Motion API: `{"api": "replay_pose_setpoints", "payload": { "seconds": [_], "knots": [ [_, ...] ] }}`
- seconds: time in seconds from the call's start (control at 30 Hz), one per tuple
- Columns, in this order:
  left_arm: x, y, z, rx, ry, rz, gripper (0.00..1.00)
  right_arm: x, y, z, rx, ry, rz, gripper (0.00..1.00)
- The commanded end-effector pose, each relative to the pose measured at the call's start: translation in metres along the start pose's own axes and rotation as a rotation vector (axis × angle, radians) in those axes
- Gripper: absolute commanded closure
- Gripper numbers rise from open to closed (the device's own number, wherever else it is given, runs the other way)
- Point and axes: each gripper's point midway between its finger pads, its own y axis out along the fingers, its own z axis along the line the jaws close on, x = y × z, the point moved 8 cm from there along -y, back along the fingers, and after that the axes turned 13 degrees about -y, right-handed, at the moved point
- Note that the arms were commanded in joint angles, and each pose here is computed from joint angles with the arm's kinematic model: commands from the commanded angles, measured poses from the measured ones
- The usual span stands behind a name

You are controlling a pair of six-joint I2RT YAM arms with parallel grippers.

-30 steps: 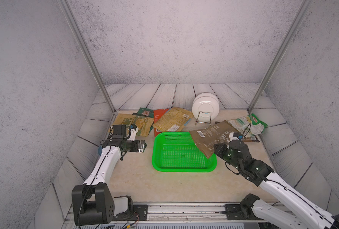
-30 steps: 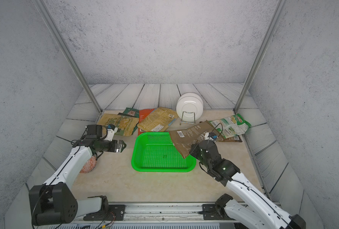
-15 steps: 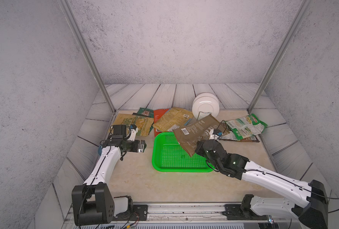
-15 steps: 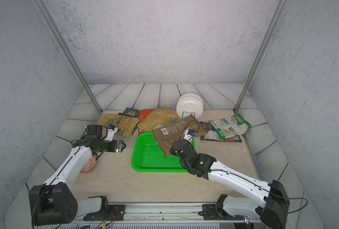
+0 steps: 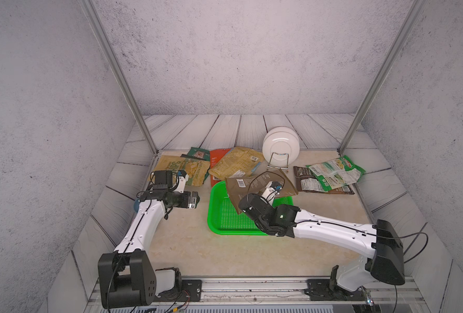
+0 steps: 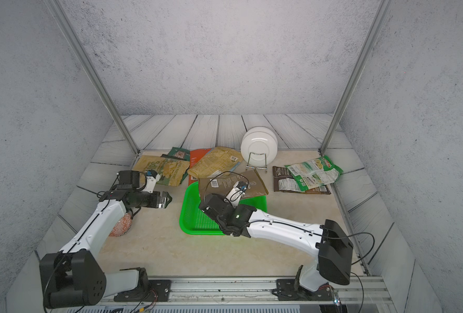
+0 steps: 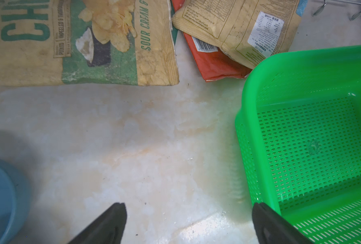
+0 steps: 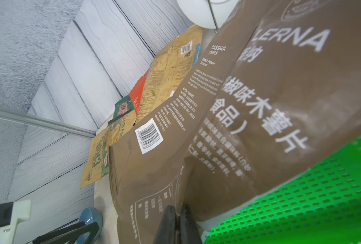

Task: Put the potato chips into the basket
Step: Place the potato chip in the basket.

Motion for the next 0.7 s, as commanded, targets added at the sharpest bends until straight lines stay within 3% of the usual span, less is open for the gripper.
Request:
{"api": "replay_pose_setpoints", "payload": {
  "seconds": [0.0, 0.67],
  "knots": [
    [0.001, 0.001, 0.001, 0.003, -0.011, 0.002, 0.01, -0.009, 0.01, 0.002, -0.043, 0.052, -0.004, 1.0],
    [0.0, 0.002, 0.001, -0.004, -0.013, 0.008, 0.01, -0.052, 0.051, 0.012, -0.049, 0.068, 0.11, 1.0]
  ]
}}
